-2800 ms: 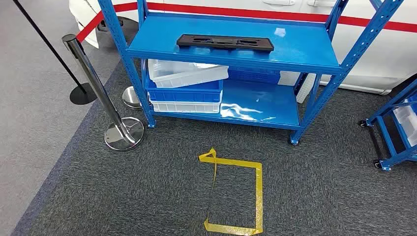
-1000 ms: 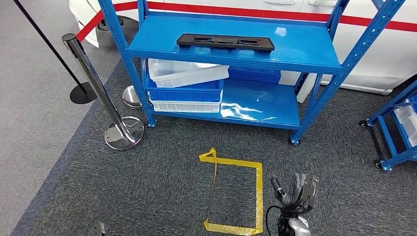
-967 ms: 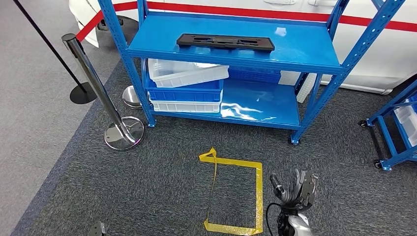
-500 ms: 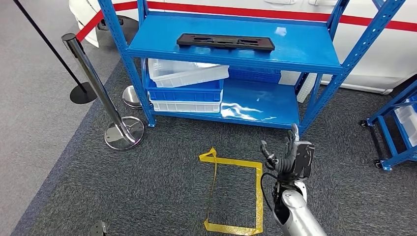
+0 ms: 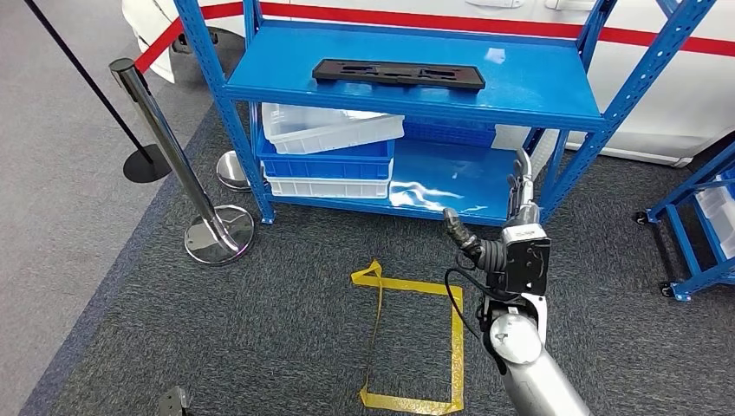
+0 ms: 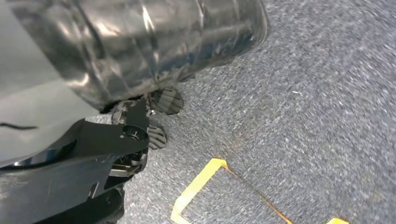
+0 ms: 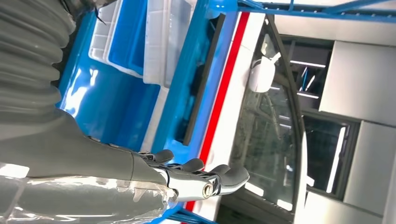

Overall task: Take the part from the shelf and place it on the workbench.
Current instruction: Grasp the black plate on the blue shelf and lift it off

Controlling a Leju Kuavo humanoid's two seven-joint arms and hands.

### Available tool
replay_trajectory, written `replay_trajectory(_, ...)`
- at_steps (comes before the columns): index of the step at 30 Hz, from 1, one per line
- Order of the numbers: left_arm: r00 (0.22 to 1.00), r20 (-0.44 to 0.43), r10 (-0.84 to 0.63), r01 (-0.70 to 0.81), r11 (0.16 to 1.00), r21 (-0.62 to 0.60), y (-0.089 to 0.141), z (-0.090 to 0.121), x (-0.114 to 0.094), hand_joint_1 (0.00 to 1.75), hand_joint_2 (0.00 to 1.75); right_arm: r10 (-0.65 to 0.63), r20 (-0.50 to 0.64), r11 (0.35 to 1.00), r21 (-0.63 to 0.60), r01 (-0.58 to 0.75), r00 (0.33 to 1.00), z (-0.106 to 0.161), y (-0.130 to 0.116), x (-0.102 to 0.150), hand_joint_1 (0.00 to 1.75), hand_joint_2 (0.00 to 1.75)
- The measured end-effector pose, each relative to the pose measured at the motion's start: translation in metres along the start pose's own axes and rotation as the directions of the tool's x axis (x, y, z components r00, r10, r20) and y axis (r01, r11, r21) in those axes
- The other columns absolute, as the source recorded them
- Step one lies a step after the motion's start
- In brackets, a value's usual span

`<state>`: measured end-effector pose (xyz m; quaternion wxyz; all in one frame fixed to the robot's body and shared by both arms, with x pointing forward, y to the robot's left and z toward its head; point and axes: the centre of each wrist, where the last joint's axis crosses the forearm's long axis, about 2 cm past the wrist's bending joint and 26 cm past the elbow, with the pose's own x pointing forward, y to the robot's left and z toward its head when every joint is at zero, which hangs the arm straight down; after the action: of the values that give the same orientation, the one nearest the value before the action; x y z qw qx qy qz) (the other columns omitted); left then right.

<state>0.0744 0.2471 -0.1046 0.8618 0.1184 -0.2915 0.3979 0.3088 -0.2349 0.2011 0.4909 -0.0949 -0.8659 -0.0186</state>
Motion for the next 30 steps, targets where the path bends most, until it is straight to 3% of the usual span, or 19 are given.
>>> replay_trajectory(10,0.997,0.08,-0.014,0.018,0.998,-0.053,-0.003,-0.001,0.002,0.0,0.0,-0.01,0.108,1.0,0.005,0.009,0.994,-0.004,-0.002,0.027,0.0,0.0)
replay_trajectory(14,0.997,0.064,-0.048,0.05,0.998,-0.039,-0.004,-0.001,0.003,0.0,0.0,0.005,0.135,1.0,0.007,-0.006,0.991,-0.002,-0.004,0.031,0.0,1.75)
replay_trajectory(24,0.996,0.024,-0.09,0.091,0.994,-0.053,-0.003,-0.001,0.003,0.0,0.0,0.009,0.201,1.0,0.006,-0.011,0.979,0.001,-0.005,0.039,0.0,1.75)
replay_trajectory(28,0.995,0.026,-0.098,0.099,0.993,-0.056,-0.003,-0.001,0.003,0.0,0.0,0.001,0.212,1.0,0.013,-0.003,0.977,0.001,-0.004,0.041,0.0,0.0)
replay_trajectory(30,0.994,0.025,-0.103,0.105,0.993,-0.052,-0.002,-0.001,0.002,0.0,0.0,-0.008,0.208,1.0,0.022,0.004,0.978,0.002,-0.003,0.041,0.0,0.0)
